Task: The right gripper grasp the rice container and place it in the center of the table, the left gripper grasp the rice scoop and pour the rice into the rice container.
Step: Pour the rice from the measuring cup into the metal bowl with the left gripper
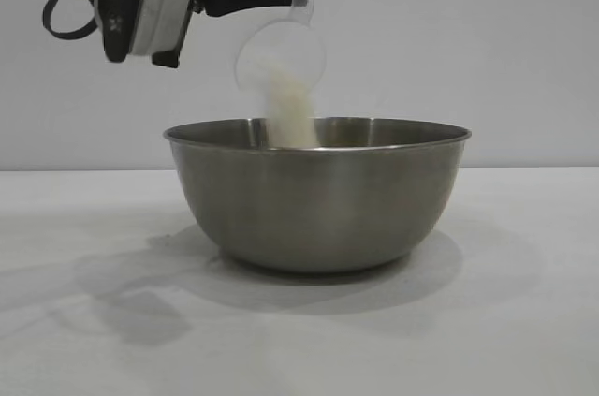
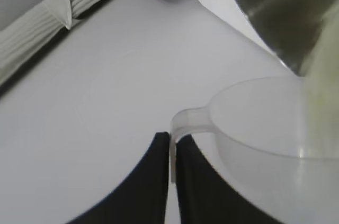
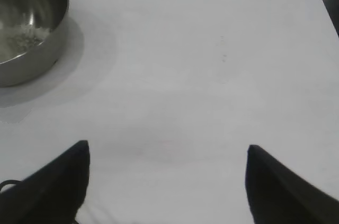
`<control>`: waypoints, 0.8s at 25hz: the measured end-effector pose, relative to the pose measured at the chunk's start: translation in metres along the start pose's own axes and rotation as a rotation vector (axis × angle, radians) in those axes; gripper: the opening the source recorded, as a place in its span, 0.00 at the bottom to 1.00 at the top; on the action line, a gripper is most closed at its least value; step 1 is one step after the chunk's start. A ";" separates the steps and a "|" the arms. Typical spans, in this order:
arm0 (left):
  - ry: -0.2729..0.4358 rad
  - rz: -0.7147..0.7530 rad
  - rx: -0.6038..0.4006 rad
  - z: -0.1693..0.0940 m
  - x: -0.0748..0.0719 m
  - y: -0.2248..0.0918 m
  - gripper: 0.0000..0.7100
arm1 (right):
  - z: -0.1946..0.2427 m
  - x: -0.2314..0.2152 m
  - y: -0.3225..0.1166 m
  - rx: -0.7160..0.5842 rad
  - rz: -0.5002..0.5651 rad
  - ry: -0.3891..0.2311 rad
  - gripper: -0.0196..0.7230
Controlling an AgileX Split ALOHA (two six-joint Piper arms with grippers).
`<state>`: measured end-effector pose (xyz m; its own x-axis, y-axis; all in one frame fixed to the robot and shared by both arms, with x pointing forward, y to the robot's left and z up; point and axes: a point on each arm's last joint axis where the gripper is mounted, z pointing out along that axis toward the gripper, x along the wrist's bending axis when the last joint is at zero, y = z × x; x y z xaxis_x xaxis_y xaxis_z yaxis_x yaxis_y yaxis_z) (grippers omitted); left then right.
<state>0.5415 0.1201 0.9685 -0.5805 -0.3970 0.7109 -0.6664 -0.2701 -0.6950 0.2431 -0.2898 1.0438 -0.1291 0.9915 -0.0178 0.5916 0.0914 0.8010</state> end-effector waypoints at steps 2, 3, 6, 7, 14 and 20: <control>0.000 0.062 0.000 0.000 0.000 0.000 0.00 | 0.000 0.000 0.000 0.000 0.000 0.000 0.78; 0.002 0.087 0.001 0.000 0.000 0.000 0.00 | 0.000 0.000 0.000 0.000 0.000 0.000 0.78; 0.008 0.161 0.003 0.000 0.001 0.000 0.00 | 0.000 0.000 0.000 0.000 0.000 0.000 0.78; 0.009 0.172 0.004 0.000 0.001 0.000 0.00 | 0.000 0.000 0.000 0.000 0.000 0.000 0.78; 0.039 0.246 0.017 0.000 0.004 -0.001 0.00 | 0.000 0.000 0.000 0.000 0.000 0.000 0.78; 0.047 0.218 0.030 0.000 0.005 -0.002 0.00 | 0.000 0.000 0.000 0.000 0.000 0.000 0.78</control>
<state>0.5402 0.1190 0.9733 -0.7310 -0.4073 0.5475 -0.5092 -0.2085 -0.8350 0.2431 -0.2898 1.0438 -0.1291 0.9915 -0.0178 0.5916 0.0914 0.8010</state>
